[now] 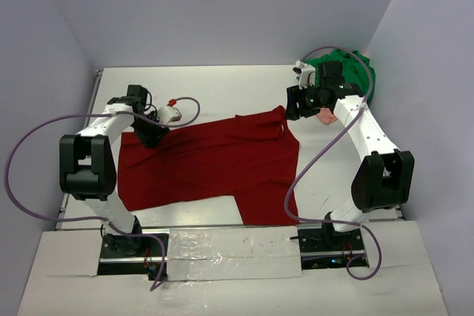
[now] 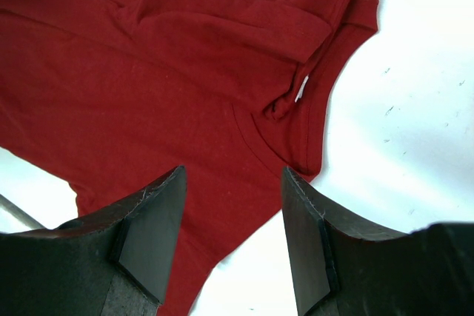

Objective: Fold and stack the t-shirts
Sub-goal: Fold the tshirt

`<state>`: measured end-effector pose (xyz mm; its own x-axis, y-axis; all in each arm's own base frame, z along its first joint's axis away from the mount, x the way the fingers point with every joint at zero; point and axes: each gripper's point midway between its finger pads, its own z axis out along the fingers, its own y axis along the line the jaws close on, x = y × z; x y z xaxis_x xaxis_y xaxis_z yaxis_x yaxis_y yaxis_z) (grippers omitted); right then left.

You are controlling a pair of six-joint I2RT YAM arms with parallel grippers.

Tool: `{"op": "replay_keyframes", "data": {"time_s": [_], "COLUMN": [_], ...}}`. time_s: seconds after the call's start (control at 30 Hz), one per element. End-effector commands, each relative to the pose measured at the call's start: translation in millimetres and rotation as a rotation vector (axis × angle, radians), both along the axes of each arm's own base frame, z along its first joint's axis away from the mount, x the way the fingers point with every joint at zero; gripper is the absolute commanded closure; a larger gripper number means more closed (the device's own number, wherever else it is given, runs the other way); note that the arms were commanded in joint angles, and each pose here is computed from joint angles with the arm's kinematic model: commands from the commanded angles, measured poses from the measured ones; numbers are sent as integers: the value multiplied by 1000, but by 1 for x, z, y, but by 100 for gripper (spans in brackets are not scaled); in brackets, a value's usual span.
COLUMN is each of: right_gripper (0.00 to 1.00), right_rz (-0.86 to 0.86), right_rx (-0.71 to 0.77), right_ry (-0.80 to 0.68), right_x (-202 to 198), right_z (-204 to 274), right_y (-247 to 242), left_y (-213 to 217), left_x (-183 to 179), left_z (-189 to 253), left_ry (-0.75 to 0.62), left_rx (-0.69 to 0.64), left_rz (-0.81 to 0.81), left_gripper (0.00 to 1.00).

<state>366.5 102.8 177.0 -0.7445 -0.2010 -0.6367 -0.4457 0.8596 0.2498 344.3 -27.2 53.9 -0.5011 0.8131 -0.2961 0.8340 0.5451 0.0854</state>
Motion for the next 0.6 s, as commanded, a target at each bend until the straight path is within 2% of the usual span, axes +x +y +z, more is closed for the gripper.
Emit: {"op": "replay_keyframes", "data": {"time_s": [0.0,0.27,0.57], "right_gripper": [39,39,39], "right_rz": [6,8,11], "right_rx": [1,-5,0], "right_ry": [-24,-38,-18], "right_x": [4,2,3], "right_z": [7,11,6], "right_y": [-1,-3,-1], "left_y": [-10,-19,-48], "left_x": [0,-10,12], "left_z": [14,2,12], "left_ry": [-33,-10,-90], "left_rx": [-29,-56,-131], "left_rz": [-34,-33,-29], "left_gripper": [48,48,47]}}
